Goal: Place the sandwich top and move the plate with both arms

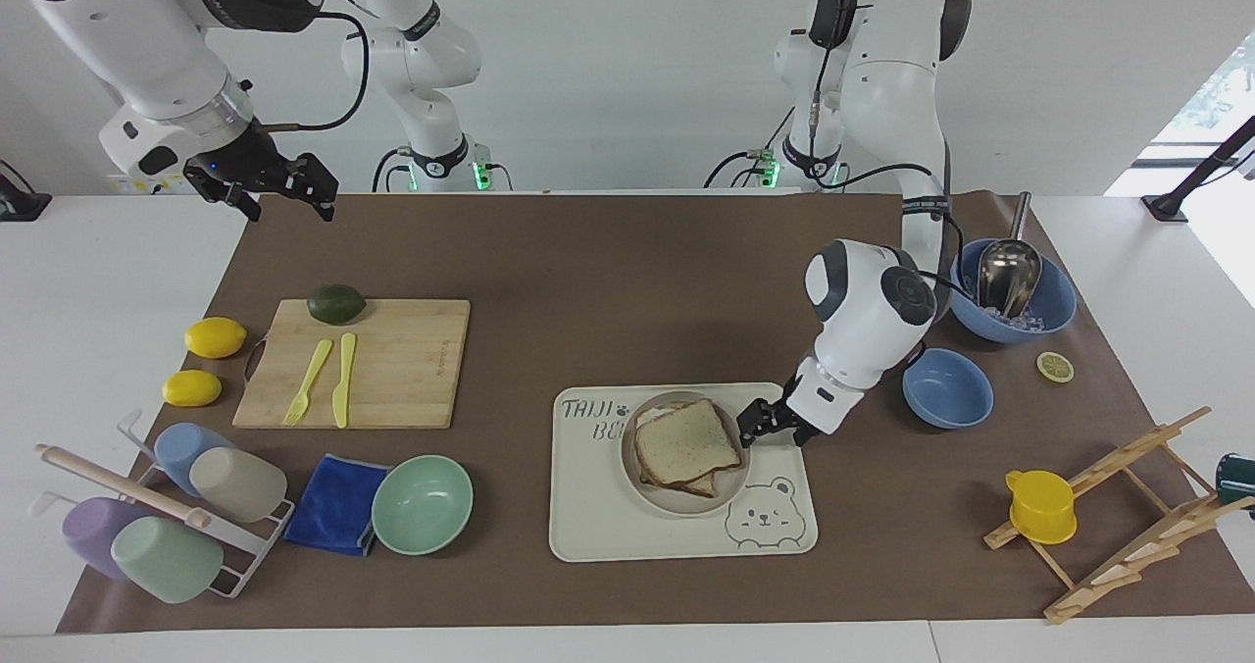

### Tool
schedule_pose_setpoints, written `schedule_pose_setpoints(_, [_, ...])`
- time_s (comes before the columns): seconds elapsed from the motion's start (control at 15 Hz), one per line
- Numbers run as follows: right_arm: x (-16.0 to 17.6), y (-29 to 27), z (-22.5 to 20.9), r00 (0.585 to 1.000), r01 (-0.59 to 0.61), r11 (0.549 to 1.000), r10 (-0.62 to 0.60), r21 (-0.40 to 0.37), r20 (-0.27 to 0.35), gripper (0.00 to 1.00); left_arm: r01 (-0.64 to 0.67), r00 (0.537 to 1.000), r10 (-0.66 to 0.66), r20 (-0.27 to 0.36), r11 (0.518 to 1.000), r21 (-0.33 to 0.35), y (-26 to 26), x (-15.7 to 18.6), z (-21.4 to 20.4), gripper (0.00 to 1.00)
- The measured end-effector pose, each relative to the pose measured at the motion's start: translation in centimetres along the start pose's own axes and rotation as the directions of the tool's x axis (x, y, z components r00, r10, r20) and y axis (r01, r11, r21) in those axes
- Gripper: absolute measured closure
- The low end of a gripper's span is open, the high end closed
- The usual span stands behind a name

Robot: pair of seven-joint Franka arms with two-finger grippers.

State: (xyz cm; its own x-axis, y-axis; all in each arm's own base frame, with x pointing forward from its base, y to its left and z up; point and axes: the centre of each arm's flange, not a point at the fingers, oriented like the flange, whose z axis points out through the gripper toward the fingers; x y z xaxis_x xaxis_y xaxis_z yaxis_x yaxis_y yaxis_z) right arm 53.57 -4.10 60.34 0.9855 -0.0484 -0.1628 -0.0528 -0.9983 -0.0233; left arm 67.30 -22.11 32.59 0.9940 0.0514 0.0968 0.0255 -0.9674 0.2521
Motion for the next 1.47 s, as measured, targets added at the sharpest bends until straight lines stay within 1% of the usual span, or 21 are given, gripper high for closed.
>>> schedule_pose_setpoints(0.13, [0.0,0.0,0.0,1.000,0.000,1.000,0.000,0.000,0.000,0.00,0.009,1.000,-0.008,-0.026,1.000,0.018,-1.6,1.1,-1.6,0.00])
schedule_pose_setpoints(0.27, [0.0,0.0,0.0,1.000,0.000,1.000,0.000,0.000,0.000,0.00,0.029,0.999,-0.029,-0.032,0.999,0.020,-3.1,1.9,-4.3,0.00])
schedule_pose_setpoints(0.4, [0.0,0.0,0.0,1.000,0.000,1.000,0.000,0.000,0.000,0.00,0.031,0.999,-0.031,-0.016,0.999,0.036,-4.3,1.9,-8.3,0.00])
schedule_pose_setpoints(0.53, [0.0,0.0,0.0,1.000,0.000,1.000,0.000,0.000,0.000,0.00,0.002,1.000,-0.003,0.011,0.995,0.095,-4.8,1.1,-12.8,0.00])
schedule_pose_setpoints(0.8, [0.0,0.0,0.0,1.000,0.000,1.000,0.000,0.000,0.000,0.00,-0.048,0.997,0.036,0.069,0.981,0.190,-4.5,-2.1,-21.0,0.00])
schedule_pose_setpoints(1.0, [0.0,0.0,0.0,1.000,0.000,1.000,0.000,0.000,0.000,0.00,-0.065,0.994,0.040,0.106,0.969,0.238,-4.5,-4.8,-26.1,0.00])
schedule_pose_setpoints(1.27, [0.0,0.0,0.0,1.000,0.000,1.000,0.000,0.000,0.000,0.00,-0.067,0.987,0.027,0.160,0.966,0.251,-4.3,-9.2,-32.1,0.00])
schedule_pose_setpoints(1.47, [0.0,0.0,0.0,1.000,0.000,1.000,0.000,0.000,0.000,0.00,-0.069,0.982,0.021,0.188,0.965,0.254,-4.7,-11.8,-33.7,0.00])
